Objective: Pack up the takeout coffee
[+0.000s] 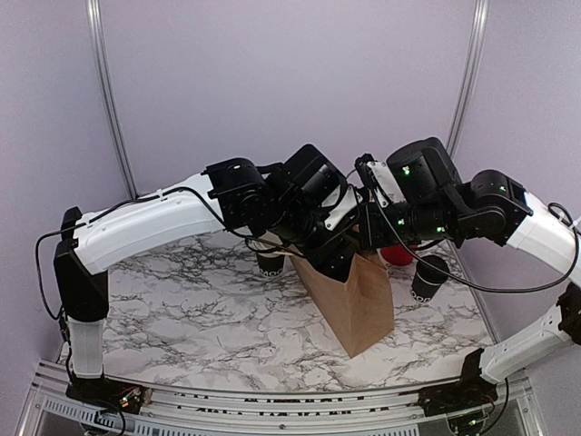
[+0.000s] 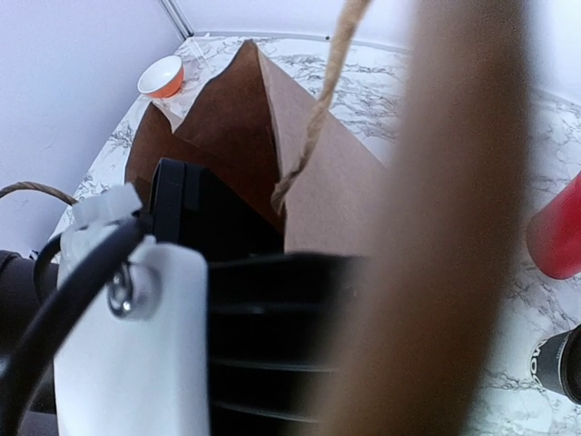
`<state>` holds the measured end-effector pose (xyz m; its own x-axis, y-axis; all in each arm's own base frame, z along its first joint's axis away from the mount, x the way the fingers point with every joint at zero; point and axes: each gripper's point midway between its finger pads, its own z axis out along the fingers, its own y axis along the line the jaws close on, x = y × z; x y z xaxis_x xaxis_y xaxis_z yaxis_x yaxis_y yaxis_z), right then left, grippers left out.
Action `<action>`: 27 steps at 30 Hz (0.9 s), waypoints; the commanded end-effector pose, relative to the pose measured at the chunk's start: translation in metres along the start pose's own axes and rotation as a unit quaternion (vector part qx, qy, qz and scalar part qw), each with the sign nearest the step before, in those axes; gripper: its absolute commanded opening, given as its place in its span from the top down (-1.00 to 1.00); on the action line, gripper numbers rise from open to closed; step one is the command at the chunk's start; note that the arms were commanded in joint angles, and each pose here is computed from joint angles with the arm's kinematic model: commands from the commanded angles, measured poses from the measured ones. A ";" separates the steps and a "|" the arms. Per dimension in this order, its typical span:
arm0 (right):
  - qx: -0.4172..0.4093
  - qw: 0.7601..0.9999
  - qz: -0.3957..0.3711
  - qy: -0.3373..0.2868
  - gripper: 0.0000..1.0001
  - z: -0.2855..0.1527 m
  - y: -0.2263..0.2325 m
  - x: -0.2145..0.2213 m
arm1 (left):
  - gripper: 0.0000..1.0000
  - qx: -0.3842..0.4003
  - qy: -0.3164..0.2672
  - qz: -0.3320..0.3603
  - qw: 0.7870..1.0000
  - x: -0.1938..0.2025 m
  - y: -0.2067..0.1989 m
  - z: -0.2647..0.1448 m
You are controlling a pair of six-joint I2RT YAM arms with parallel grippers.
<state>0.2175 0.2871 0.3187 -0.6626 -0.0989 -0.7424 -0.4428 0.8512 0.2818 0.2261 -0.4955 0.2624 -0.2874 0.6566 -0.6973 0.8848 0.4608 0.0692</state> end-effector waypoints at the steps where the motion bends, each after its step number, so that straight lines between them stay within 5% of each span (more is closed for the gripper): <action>1: -0.009 0.999 0.023 -0.046 1.00 -0.008 0.005 -0.026 | -0.87 0.033 -0.010 0.010 0.999 -0.007 -0.020 -0.020; 27: 0.030 0.998 0.039 -0.050 1.00 -0.002 -0.028 -0.036 | -0.97 -0.039 -0.150 -0.074 0.985 -0.062 0.017 -0.117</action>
<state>0.2439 0.2679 0.3238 -0.6570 -0.0221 -0.7536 -0.3647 0.8841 0.2920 0.2166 -0.4746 0.3431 -0.2845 0.5009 -0.8174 0.8409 0.5398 0.0381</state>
